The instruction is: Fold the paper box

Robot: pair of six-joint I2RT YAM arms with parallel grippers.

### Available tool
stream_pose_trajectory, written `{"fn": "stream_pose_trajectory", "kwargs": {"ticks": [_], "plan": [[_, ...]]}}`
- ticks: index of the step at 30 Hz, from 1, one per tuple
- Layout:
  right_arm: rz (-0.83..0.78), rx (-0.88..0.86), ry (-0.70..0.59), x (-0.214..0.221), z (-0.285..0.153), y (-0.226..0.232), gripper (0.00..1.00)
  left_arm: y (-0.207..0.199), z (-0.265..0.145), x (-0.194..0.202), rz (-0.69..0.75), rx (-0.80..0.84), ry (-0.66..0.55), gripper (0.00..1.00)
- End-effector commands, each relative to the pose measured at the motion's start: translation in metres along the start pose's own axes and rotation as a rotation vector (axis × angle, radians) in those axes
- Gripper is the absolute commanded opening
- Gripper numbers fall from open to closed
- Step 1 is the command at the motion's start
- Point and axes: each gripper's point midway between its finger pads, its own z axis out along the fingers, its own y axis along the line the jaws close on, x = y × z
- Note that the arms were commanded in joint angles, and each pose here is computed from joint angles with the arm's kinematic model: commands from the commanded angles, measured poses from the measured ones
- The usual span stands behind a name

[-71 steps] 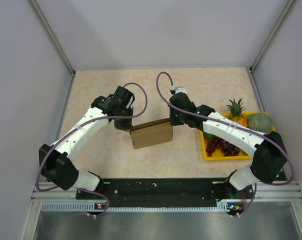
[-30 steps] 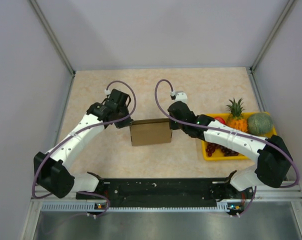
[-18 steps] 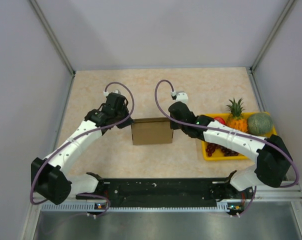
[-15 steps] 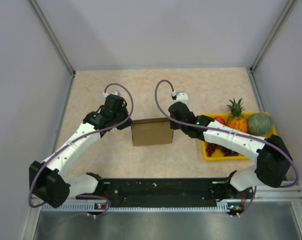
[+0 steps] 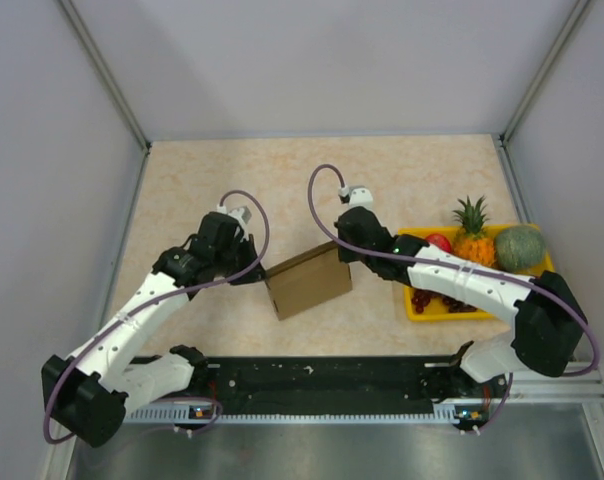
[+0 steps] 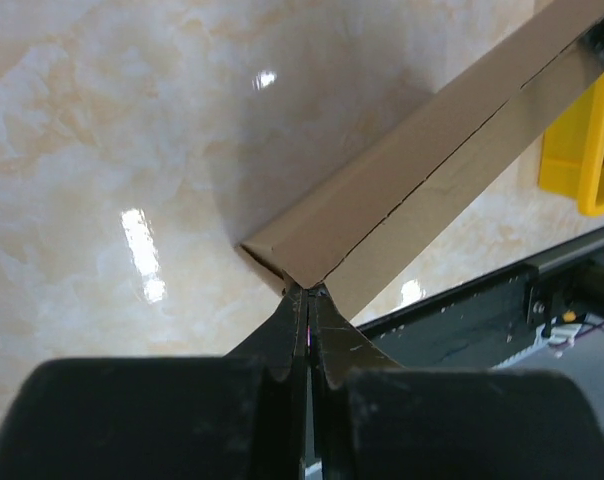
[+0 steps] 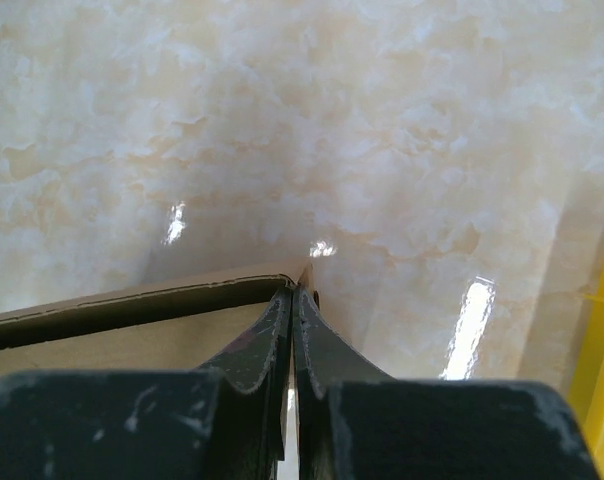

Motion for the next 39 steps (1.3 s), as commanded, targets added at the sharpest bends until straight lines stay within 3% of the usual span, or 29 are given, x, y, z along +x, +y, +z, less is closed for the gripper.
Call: {"fn": "stream_pose_trajectory", "kwargs": {"ticks": [1, 8, 14, 20, 24, 26, 30, 33, 39], "plan": [[-0.035, -0.174, 0.111, 0.042, -0.013, 0.035, 0.00, -0.041, -0.003, 0.006, 0.107, 0.235, 0.016, 0.00], [-0.029, -0.231, 0.034, 0.036, -0.027, 0.033, 0.00, -0.037, 0.002, 0.001, 0.135, 0.221, -0.023, 0.00], [-0.077, -0.294, -0.034, 0.018, -0.038, 0.038, 0.19, -0.041, 0.008, -0.010, 0.157, 0.234, -0.065, 0.00], [-0.111, -0.406, -0.101, -0.016, -0.060, 0.032, 0.49, -0.051, 0.011, -0.031, 0.237, 0.234, -0.098, 0.00], [-0.193, -0.534, -0.189, -0.034, -0.092, 0.031, 0.78, -0.049, 0.014, -0.044, 0.309, 0.202, -0.132, 0.00], [-0.236, -0.566, -0.202, -0.033, -0.099, 0.025, 0.84, -0.047, 0.017, -0.048, 0.344, 0.188, -0.142, 0.00], [-0.272, -0.549, -0.260, -0.046, -0.105, 0.016, 0.91, -0.046, 0.018, -0.060, 0.401, 0.163, -0.176, 0.00], [-0.170, -0.493, -0.306, -0.066, -0.104, 0.003, 0.91, -0.050, 0.016, -0.064, 0.408, 0.170, -0.186, 0.00], [-0.051, -0.561, -0.242, -0.057, -0.096, 0.014, 0.90, -0.049, 0.016, -0.069, 0.385, 0.148, -0.197, 0.00]]}}
